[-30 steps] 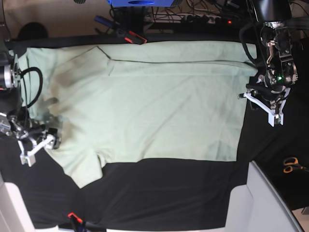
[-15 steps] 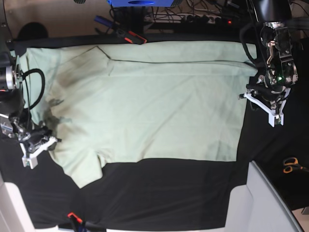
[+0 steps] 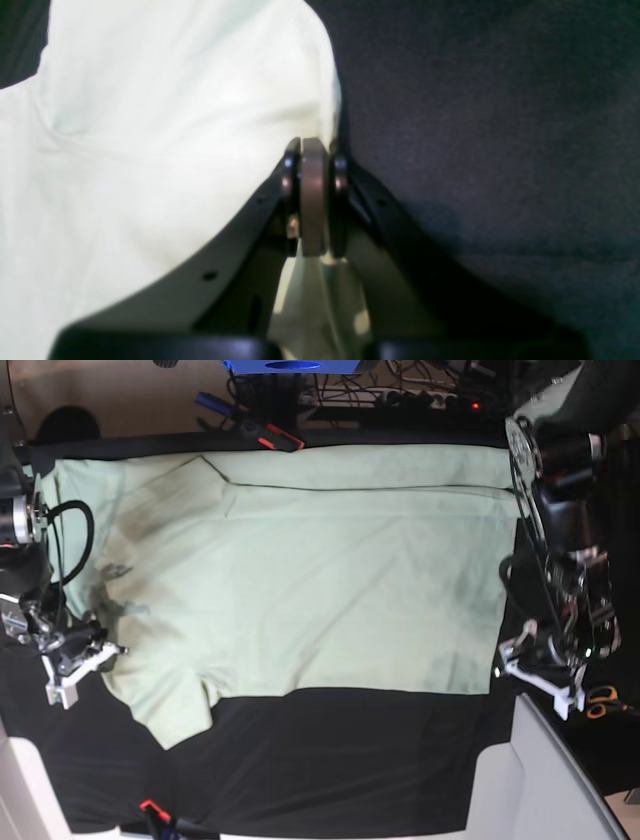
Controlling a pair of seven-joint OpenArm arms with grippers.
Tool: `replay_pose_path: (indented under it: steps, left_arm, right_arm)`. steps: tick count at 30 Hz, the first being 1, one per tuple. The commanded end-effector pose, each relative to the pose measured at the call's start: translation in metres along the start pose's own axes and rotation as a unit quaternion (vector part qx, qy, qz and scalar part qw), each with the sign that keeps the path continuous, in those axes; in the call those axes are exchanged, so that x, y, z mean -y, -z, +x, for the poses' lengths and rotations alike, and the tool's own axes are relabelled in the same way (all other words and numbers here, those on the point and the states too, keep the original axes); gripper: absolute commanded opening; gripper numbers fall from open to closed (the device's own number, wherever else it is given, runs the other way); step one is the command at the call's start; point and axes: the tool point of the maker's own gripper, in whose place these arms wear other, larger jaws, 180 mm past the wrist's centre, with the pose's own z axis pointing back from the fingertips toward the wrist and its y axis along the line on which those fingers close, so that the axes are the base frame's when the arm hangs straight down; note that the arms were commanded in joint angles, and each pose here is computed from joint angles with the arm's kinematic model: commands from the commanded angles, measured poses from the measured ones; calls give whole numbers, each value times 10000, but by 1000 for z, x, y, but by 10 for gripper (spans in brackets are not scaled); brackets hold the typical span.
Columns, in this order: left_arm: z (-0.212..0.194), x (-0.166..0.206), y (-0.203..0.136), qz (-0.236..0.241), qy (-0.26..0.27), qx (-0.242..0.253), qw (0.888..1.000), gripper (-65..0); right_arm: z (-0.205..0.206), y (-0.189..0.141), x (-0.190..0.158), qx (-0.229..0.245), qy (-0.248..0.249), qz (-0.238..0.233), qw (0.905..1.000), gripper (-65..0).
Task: Fold the T-shirt properly
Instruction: 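Move both grippers to the hem-side corners of the shirt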
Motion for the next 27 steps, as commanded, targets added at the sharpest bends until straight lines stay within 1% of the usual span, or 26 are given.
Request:
replay_pose_path:
  steps: [1, 3, 5, 8, 10, 12, 15, 18, 21, 25, 27]
  left_arm:
    - [23, 3, 1, -52, -102, 183, 9998, -233]
    - [24, 9, 15, -116, -235, 128, 9996, -233]
    - [22, 18, 28, -109, -54, 81, 9999, -233]
    - [13, 26, 43, -26, 352, 38, 9994, -232]
    - [10, 28, 50, -30, 280, 81, 9996, -232]
    - [10, 28, 52, -36, 158, 141, 9998, -232]
    - [13, 27, 52, -16, 207, 197, 9996, -228]
    - [10, 30, 53, -41, 213, 174, 9996, -195]
    - [-4, 46, 57, -165, 260, 69, 9995, -197]
    - [-17, 56, 59, -240, 281, -29, 9993, -200]
    - [-26, 56, 61, -236, 285, -91, 9993, -202]
  right_arm:
    - [31, -3, 3, 358, -32, 13, 9994, -650]
    - [30, -3, 3, 335, -32, 13, 9994, -650]
    - [24, -4, 5, 291, -30, -1, 9996, -650]
    - [28, -6, 5, 382, -139, 29, 9992, -650]
    - [29, -9, 8, 428, -210, 22, 9989, -650]
    - [26, -10, 9, 420, -231, 20, 9988, -650]
    - [26, -10, 10, 421, -233, 13, 9988, -650]
    - [26, -10, 10, 421, -233, 13, 9988, -650]
    - [26, -10, 9, 420, -231, 20, 9988, -650]
    - [26, -10, 9, 420, -231, 20, 9988, -650]
    - [26, -10, 9, 420, -231, 20, 9988, -650]
